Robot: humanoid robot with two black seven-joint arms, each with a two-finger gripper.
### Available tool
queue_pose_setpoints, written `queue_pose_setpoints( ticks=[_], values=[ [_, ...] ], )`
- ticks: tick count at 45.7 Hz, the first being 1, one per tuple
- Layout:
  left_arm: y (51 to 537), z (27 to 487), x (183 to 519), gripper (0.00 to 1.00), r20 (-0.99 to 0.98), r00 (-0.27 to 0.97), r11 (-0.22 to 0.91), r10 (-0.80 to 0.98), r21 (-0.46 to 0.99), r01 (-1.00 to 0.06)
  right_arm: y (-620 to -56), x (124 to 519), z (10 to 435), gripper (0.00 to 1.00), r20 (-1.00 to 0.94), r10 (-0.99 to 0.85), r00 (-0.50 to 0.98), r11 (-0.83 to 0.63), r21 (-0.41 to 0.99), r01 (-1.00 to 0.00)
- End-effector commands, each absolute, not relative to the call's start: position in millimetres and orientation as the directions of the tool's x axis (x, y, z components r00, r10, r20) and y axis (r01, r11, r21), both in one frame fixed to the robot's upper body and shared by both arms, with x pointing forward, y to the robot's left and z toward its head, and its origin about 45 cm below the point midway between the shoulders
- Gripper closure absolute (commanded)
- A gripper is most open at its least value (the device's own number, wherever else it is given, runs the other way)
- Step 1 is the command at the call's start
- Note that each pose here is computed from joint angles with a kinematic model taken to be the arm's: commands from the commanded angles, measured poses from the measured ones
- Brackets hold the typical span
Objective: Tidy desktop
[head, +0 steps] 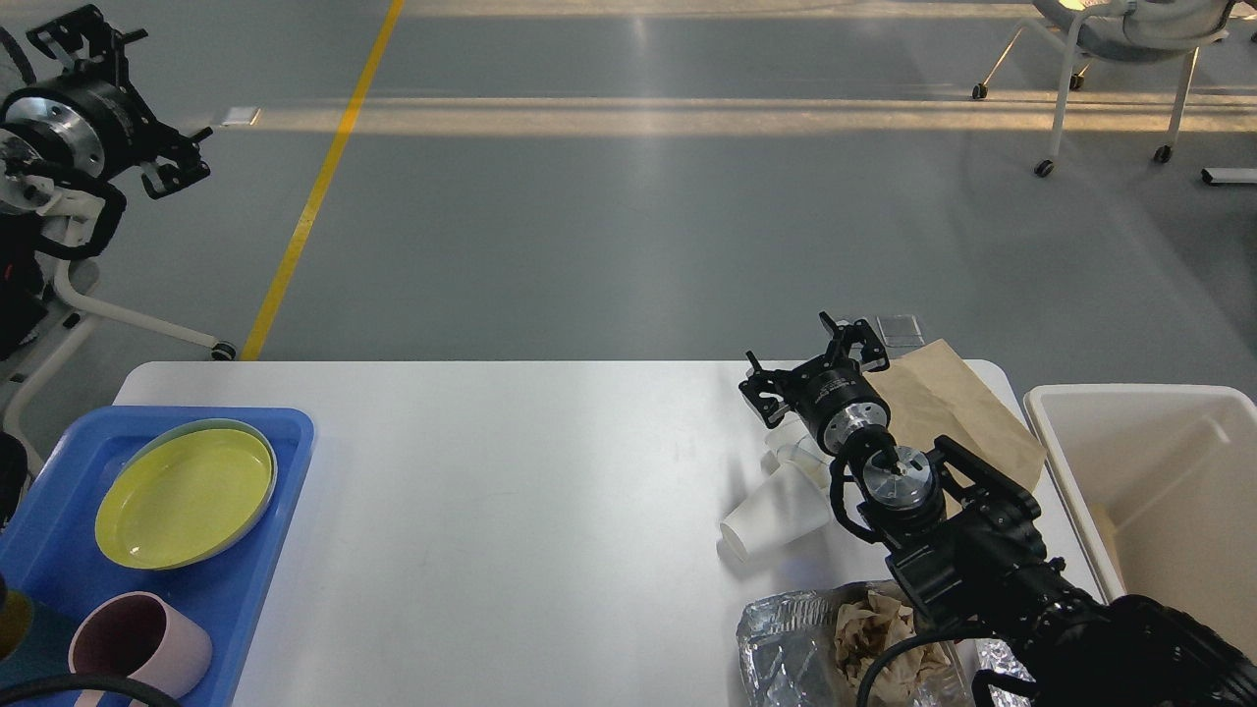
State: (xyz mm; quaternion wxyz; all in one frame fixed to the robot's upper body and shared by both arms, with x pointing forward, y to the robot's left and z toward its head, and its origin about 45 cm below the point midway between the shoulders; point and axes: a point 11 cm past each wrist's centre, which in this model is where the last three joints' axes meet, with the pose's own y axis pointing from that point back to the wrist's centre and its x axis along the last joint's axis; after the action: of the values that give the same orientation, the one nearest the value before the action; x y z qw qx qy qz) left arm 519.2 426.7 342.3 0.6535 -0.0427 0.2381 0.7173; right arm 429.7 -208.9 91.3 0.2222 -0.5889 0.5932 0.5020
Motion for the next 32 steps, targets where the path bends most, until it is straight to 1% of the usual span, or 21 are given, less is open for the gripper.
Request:
queue_pose_setpoints(
  ticks=[1, 7, 14, 23, 32],
  values=[
    [410.1, 322.8, 521.2, 0.04, -0.415, -0.132, -0.009, 0.9, 0.286, -0.958, -208.9, 429.6, 91.2, 0.0, -0.855, -0.476, -0.208, -0.198, 0.334, -0.922],
    [392.1, 306.1, 523.4, 0.03, -0.441, -0.119, 0.01, 0.889, 0.279, -0.96, -208.9, 429.6, 91.2, 0.0, -0.855, -0.476, -0.208, -0.198, 0.334, -0.922],
    [365.0, 299.6, 529.8, 0.04, -0.461, -0.084, 0.029, 0.883, 0.231, -0.973, -208.9, 429.6, 91.2, 0.0, -0.855, -0.476, -0.208, -0.198, 0.334, -0.922],
    [325.6, 284.7, 533.7, 0.04, -0.494, -0.041, 0.089, 0.869, 0.237, -0.967, -208.9, 429.6, 91.2, 0.0, -0.855, -0.476, -0.208, -0.198, 0.334, -0.922],
    [307.9, 281.1, 535.2, 0.04, -0.513, -0.022, 0.118, 0.858, 0.238, -0.964, -208.9, 429.6, 91.2, 0.0, -0.855, -0.476, -0.208, -0.198, 0.334, -0.922]
  ],
)
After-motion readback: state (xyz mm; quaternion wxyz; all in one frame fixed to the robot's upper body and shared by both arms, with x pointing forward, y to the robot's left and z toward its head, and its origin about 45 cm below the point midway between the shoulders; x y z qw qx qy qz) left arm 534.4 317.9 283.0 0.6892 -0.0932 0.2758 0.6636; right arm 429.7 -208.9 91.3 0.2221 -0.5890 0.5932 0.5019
